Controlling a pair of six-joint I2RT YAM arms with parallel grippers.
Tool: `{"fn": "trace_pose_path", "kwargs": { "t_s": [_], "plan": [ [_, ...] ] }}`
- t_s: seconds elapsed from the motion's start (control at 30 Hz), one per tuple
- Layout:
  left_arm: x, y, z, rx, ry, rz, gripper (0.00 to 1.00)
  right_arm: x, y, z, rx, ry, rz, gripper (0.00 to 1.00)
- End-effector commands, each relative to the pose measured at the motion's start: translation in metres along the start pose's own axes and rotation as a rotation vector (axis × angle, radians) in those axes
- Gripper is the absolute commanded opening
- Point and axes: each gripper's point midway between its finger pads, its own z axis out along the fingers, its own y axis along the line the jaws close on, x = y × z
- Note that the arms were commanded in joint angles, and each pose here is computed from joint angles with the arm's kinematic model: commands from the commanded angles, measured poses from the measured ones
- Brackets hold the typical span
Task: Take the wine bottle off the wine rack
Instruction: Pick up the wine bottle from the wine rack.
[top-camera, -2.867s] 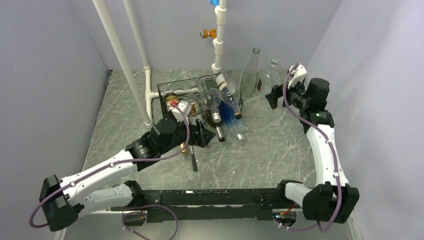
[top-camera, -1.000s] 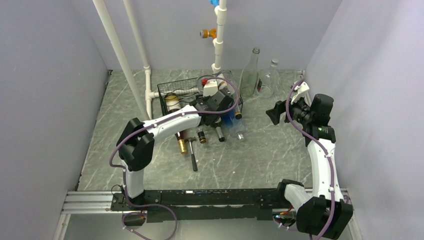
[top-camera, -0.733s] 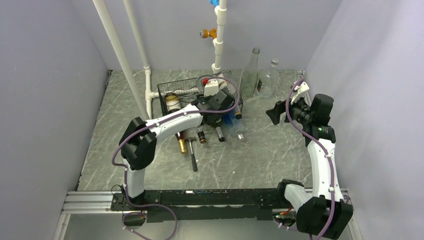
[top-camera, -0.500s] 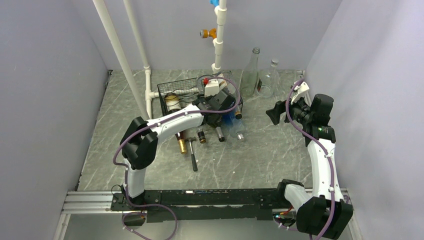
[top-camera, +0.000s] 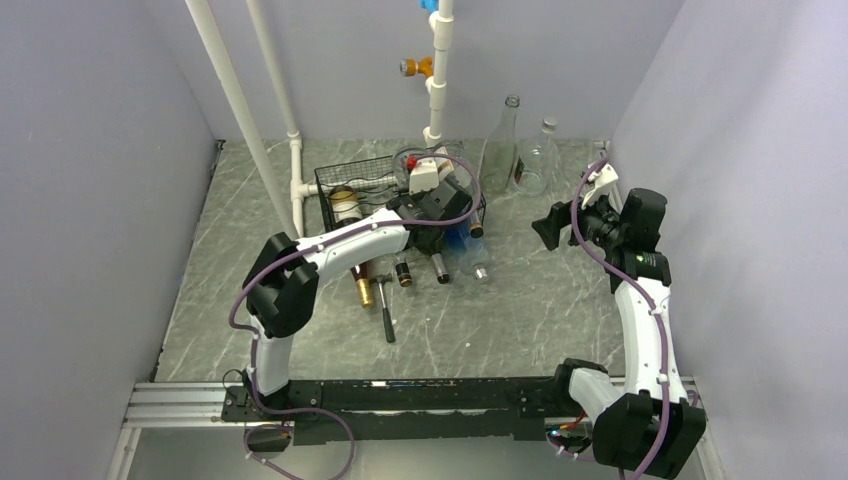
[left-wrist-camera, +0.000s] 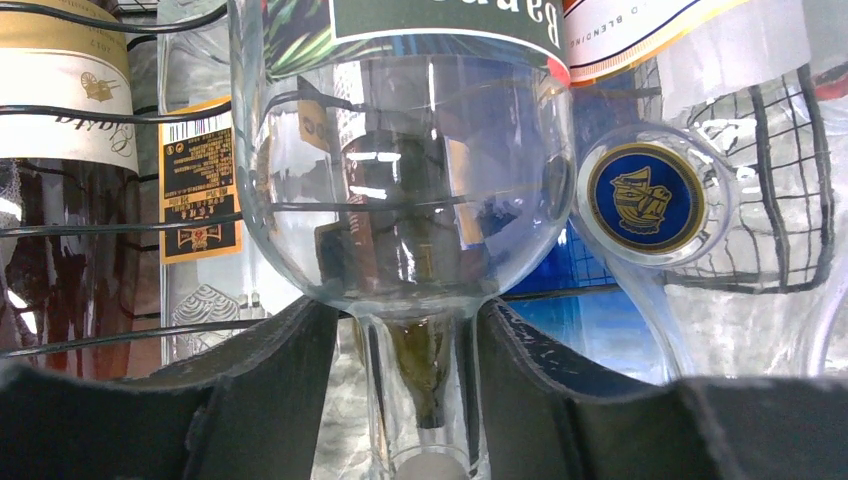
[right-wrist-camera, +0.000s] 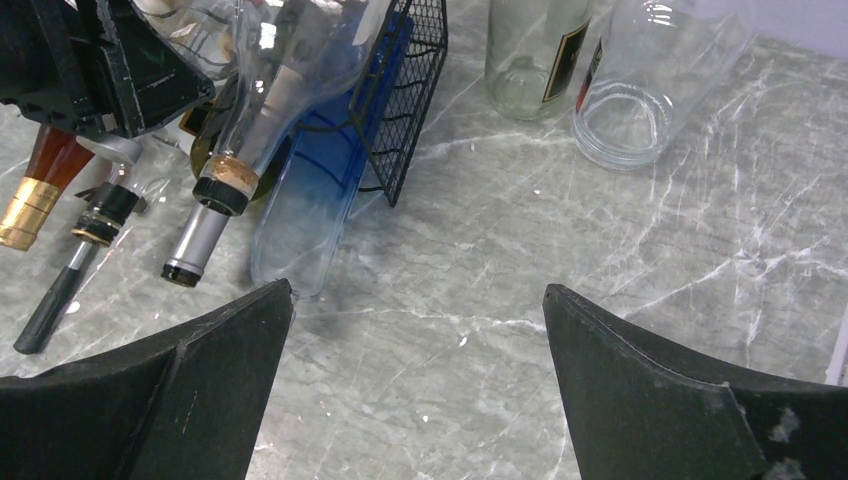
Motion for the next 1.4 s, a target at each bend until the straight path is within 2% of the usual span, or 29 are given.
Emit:
{"fn": "trace_pose_path", "kwargs": {
  "t_s": [0.0,0.17,0.4,0.5,0.8,1.37],
  "plan": [
    [-0.013,-0.007,0.000,0.003,-0.030,-0.043,0.52,-0.010,-0.004,-0.001,0.017,-0.036,-0.042,1.00],
    [-0.021,-0.005,-0.008,0.018,-0.043,-0.061,0.38,-0.011,-0.004,-0.001,0.018,-0.037,-0.043,1.00],
    [-0.035,-0.003,-0.022,0.045,-0.078,-0.080,0.07,-0.011,-0.004,-0.001,0.020,-0.038,-0.046,1.00],
    [-0.042,-0.002,-0.030,0.048,-0.109,-0.078,0.01,-0.010,-0.005,-0.001,0.020,-0.037,-0.046,1.00],
    [-0.061,0.003,-0.051,0.051,-0.220,-0.062,0.00,-0.010,-0.005,-0.001,0.022,-0.037,-0.047,1.00],
    [-0.081,0.019,-0.075,0.068,-0.324,-0.099,0.00,-0.010,-0.005,-0.001,0.023,-0.037,-0.048,1.00]
  ]
}}
